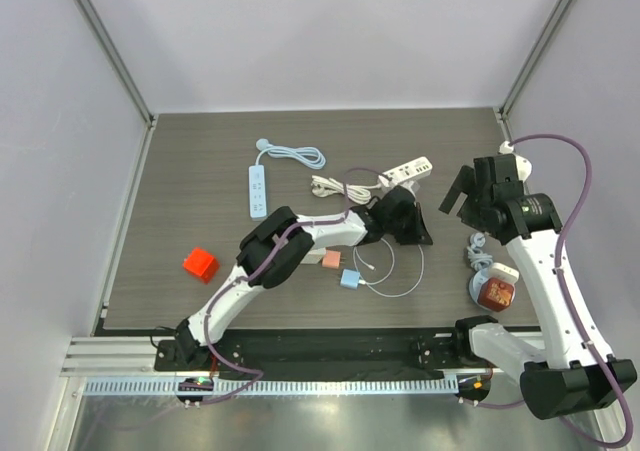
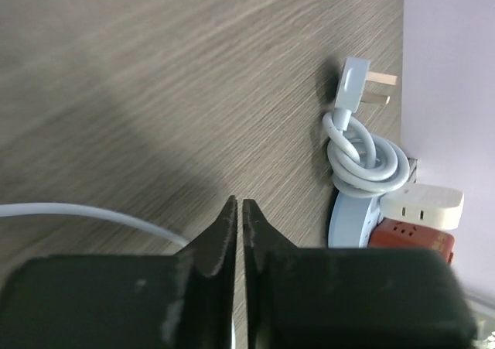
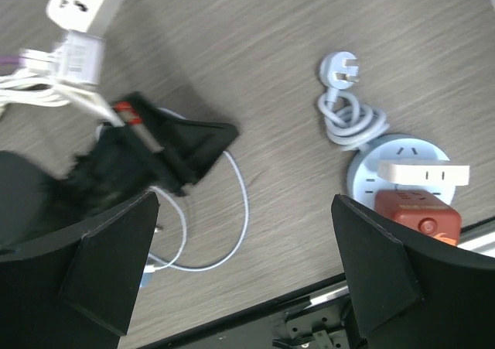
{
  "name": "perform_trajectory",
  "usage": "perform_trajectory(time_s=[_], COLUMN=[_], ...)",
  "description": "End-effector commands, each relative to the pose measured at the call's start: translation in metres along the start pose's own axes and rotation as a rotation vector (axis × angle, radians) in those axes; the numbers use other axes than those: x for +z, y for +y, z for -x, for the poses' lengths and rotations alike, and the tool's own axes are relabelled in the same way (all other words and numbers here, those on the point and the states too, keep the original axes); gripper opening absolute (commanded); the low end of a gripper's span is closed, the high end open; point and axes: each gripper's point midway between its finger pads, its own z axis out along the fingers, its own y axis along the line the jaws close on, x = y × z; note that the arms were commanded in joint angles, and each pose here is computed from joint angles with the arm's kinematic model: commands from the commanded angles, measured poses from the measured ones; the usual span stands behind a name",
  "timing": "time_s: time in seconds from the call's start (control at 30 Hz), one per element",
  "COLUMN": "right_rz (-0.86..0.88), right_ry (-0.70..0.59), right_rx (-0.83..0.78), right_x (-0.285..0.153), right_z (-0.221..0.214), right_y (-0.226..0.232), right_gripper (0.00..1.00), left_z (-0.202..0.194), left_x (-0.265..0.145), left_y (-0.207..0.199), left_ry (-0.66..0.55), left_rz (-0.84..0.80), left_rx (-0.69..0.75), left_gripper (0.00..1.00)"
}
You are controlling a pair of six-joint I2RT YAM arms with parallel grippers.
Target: Pull the plug off the socket
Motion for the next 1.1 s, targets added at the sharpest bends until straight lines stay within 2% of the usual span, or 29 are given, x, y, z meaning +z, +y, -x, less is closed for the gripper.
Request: perform_trajectory(time_s=[0.0, 0.03, 0.07, 0.1, 0.13, 0.17, 0.27, 0.43, 0.7, 0.83, 0.97, 1.07], right_rz=[-0.082, -0.1, -0.11, -0.115, -0.118, -0.122, -0.154, -0.237, -0.299, -0.38, -0.419, -0.425], right_ry=[-0.037, -0.033, -0.02, -0.011, 0.001, 0.018, 0.061, 0.11, 0.205, 0.213, 0.215, 0.212], right_rx=[0.002, 0.002, 0.005, 0.004, 0.009, 0.009, 0.022, 0.056, 0.168, 0.134, 0.096, 0.082], right_x=[0.01, 0.012, 0.016, 0.018, 0.02, 0.023, 0.031, 0.055, 0.122, 0.14, 0.148, 0.155], right_z=[0.002, 0.0, -0.005, -0.008, -0.01, -0.015, -0.023, -0.026, -0.039, -0.043, -0.049, -0.055], right_y=[-0.013, -0.016, -0.019, -0.02, -0.021, -0.022, -0.027, -0.042, -0.061, -0.077, -0.086, -0.09], right_gripper=[1.0, 1.0, 1.0, 1.0, 1.0, 1.0, 1.0, 1.0, 0.97, 0.92, 0.85, 0.85], left_z=[0.018, 0.014, 0.014, 0.015, 0.013, 0.014, 0.011, 0.01, 0.04, 0.061, 0.062, 0.055], left_x=[-0.035, -0.044, -0.048, -0.053, -0.058, -0.064, -0.065, -0.073, -0.124, -0.151, -0.16, -0.162], left_y=[-0.04, -0.046, -0.048, -0.054, -0.057, -0.066, -0.084, -0.094, -0.106, -0.103, -0.095, -0.098], left_ry=[0.001, 0.018, 0.02, 0.012, 0.025, 0.015, 0.049, 0.057, -0.007, -0.045, -0.043, -0.023], left_rz=[-0.089, -0.11, -0.117, -0.138, -0.166, -0.202, -0.293, -0.35, -0.376, -0.384, -0.366, -0.4], left_rx=[0.123, 0.137, 0.147, 0.172, 0.185, 0.2, 0.208, 0.173, 0.241, 0.262, 0.278, 0.268], left_gripper=[0.09, 0.13, 0.23, 0.29, 0.33, 0.44, 0.56, 0.57, 0.56, 0.56, 0.56, 0.56])
